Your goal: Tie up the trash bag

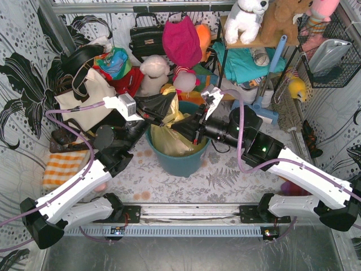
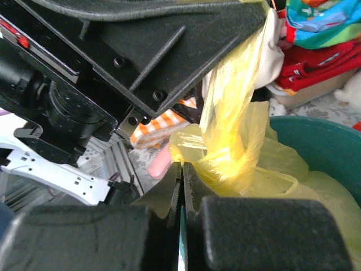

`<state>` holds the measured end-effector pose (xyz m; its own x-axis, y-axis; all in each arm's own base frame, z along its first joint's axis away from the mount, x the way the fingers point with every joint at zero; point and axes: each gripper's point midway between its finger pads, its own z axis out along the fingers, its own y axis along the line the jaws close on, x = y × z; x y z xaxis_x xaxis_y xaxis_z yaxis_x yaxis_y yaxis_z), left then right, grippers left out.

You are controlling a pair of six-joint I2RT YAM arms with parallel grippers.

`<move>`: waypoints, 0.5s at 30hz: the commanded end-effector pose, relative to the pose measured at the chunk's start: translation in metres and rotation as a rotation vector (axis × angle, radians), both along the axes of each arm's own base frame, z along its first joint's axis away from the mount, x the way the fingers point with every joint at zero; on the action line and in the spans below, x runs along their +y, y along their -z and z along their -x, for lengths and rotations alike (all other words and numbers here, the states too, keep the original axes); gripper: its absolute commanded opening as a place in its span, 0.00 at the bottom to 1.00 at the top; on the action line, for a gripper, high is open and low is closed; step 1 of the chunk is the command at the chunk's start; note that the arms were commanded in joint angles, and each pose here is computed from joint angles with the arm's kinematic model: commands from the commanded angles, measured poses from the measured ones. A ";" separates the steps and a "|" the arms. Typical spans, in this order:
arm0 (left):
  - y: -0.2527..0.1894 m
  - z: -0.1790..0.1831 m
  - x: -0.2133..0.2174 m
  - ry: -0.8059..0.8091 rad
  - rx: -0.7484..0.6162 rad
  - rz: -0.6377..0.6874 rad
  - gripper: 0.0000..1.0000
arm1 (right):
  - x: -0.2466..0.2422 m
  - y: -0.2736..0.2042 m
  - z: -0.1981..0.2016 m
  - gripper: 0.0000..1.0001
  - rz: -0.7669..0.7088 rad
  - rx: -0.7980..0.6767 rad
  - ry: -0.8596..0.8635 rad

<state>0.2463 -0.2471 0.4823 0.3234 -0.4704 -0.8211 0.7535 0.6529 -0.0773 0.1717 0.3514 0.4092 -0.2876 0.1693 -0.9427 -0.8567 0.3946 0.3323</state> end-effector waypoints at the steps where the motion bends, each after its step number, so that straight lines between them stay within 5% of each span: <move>1: -0.020 0.002 0.008 -0.013 -0.035 0.047 0.00 | -0.004 -0.007 -0.013 0.00 0.026 -0.033 0.121; 15: -0.020 0.003 0.009 -0.009 -0.035 0.048 0.01 | 0.004 0.005 -0.042 0.00 0.103 -0.103 0.470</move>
